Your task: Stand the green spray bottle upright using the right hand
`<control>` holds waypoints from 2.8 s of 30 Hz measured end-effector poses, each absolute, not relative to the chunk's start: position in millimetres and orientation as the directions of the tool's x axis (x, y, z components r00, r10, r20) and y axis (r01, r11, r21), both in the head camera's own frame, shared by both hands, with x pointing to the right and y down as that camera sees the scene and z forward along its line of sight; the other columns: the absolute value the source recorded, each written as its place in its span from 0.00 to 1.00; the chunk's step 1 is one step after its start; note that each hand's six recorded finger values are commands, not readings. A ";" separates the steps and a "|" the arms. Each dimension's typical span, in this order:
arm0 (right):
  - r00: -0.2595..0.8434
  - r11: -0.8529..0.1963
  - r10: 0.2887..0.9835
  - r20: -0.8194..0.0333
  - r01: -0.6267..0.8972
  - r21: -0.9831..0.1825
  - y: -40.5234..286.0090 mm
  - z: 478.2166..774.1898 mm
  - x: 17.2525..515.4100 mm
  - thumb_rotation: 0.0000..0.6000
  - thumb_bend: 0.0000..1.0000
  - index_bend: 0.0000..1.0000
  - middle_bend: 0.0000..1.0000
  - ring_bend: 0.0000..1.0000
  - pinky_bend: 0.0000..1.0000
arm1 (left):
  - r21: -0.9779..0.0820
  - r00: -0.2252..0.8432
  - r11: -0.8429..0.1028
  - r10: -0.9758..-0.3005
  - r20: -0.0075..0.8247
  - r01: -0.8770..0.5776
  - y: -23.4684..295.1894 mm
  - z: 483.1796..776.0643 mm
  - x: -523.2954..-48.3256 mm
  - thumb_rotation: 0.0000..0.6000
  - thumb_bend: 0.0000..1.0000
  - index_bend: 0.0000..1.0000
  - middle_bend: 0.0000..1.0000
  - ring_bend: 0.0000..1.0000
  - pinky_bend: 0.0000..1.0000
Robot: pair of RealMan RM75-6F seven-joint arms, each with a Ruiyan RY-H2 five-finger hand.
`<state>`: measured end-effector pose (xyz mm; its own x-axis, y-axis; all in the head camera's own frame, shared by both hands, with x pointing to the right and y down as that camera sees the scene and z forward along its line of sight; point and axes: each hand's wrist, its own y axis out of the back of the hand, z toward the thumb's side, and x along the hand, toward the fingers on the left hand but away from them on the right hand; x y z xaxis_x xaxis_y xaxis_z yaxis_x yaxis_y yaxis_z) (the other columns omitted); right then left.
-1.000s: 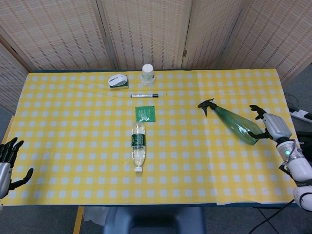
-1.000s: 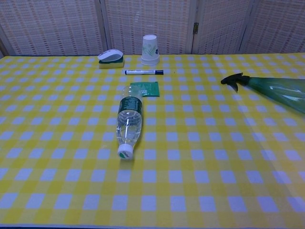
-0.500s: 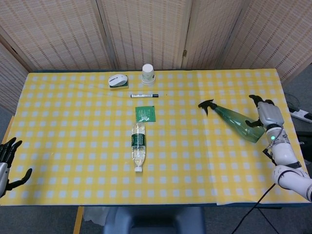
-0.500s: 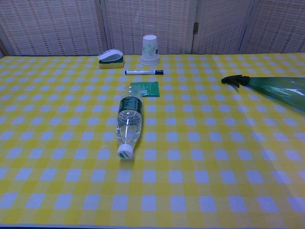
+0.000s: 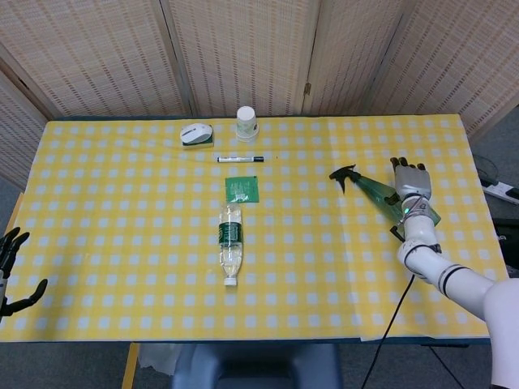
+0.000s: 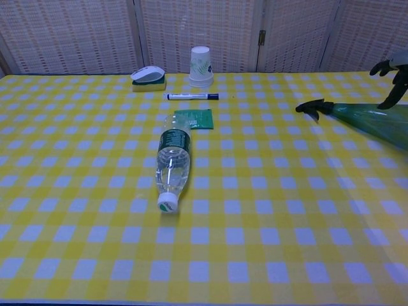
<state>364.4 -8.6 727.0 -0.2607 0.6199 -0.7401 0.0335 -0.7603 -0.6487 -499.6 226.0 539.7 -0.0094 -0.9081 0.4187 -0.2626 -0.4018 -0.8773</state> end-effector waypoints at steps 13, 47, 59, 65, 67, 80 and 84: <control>-0.284 -0.805 0.572 -0.770 -0.010 -0.594 -2.8 757.3 354.7 1.00 0.32 0.12 0.12 0.18 0.01 | -0.872 -0.015 -0.406 -0.905 0.426 -0.272 223.3 541.8 -503.4 0.89 0.40 0.00 0.00 0.00 0.00; -0.182 -0.708 0.677 -0.713 0.105 -0.699 -17.3 748.4 330.3 1.00 0.32 0.58 0.49 0.56 0.50 | -0.877 -0.015 -0.396 -0.910 0.415 -0.271 223.0 539.1 -503.1 0.90 0.40 0.00 0.00 0.00 0.00; 0.064 -0.472 0.866 -0.496 0.432 -0.768 -24.6 703.9 290.6 1.00 0.32 0.58 0.49 0.59 0.48 | -0.875 -0.015 -0.405 -0.906 0.424 -0.266 223.0 541.0 -502.9 0.89 0.40 0.00 0.00 0.00 0.00; 0.120 -0.315 0.937 -0.328 0.696 -0.646 -9.0 685.5 286.8 1.00 0.32 0.58 0.49 0.60 0.46 | -0.874 -0.017 -0.409 -0.904 0.428 -0.260 222.9 542.3 -502.5 0.90 0.40 0.00 0.00 0.00 0.00; 0.115 -0.273 0.949 -0.294 0.767 -0.580 -1.7 686.0 289.0 1.00 0.32 0.58 0.47 0.59 0.45 | -0.874 -0.014 -0.412 -0.903 0.430 -0.257 223.1 542.8 -501.7 0.89 0.40 0.00 0.00 0.00 0.00; 0.078 -0.123 0.973 -0.219 0.971 -0.204 43.0 725.3 306.4 1.00 0.32 0.58 0.41 0.57 0.43 | -0.871 -0.012 -0.417 -0.900 0.435 -0.258 222.6 544.2 -501.7 0.89 0.40 0.00 0.00 0.00 0.00; 0.101 -0.148 0.968 -0.228 0.968 -0.201 52.5 734.5 302.1 1.00 0.32 0.58 0.41 0.56 0.42 | -0.871 -0.012 -0.418 -0.900 0.436 -0.258 222.1 544.5 -502.0 0.89 0.40 0.00 0.00 0.00 0.00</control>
